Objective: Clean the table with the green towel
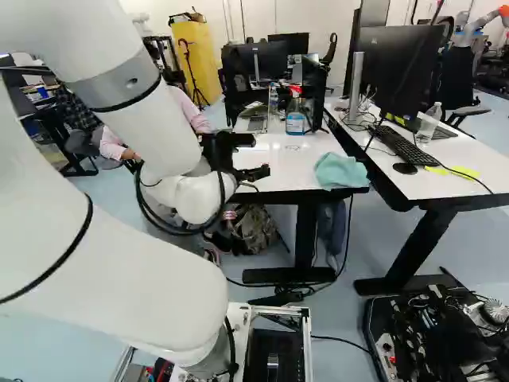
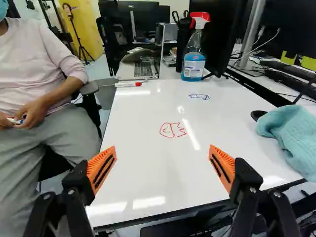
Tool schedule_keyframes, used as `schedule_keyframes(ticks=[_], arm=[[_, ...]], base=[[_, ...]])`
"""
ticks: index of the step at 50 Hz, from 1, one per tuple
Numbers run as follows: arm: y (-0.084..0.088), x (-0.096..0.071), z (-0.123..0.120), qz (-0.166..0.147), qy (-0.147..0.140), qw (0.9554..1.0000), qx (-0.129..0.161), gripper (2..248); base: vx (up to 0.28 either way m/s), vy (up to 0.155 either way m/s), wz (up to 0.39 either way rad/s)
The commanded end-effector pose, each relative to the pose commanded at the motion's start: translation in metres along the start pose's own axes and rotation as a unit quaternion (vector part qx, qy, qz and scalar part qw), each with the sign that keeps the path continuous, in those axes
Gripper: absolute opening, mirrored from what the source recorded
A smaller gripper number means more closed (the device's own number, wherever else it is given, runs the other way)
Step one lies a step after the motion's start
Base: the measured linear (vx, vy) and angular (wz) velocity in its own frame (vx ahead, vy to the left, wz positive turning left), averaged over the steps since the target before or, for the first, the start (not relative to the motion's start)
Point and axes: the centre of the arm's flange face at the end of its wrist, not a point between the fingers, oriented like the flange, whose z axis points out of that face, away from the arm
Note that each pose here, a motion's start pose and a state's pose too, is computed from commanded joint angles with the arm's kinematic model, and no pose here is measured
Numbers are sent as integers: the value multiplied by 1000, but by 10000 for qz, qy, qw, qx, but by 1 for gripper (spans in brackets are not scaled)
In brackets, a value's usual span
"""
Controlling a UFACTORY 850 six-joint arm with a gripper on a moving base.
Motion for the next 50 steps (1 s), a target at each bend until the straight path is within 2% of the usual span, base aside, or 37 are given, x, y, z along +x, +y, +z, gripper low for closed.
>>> schedule_keyframes(ticks=[12, 37, 50], arm=[[14, 6, 9, 77, 18, 9997, -217, 247], [45, 34, 16, 211, 330, 9971, -660, 247], [62, 39, 26, 281, 314, 9953, -876, 247]], base=[[0, 0, 0], [0, 0, 0], [0, 0, 0]])
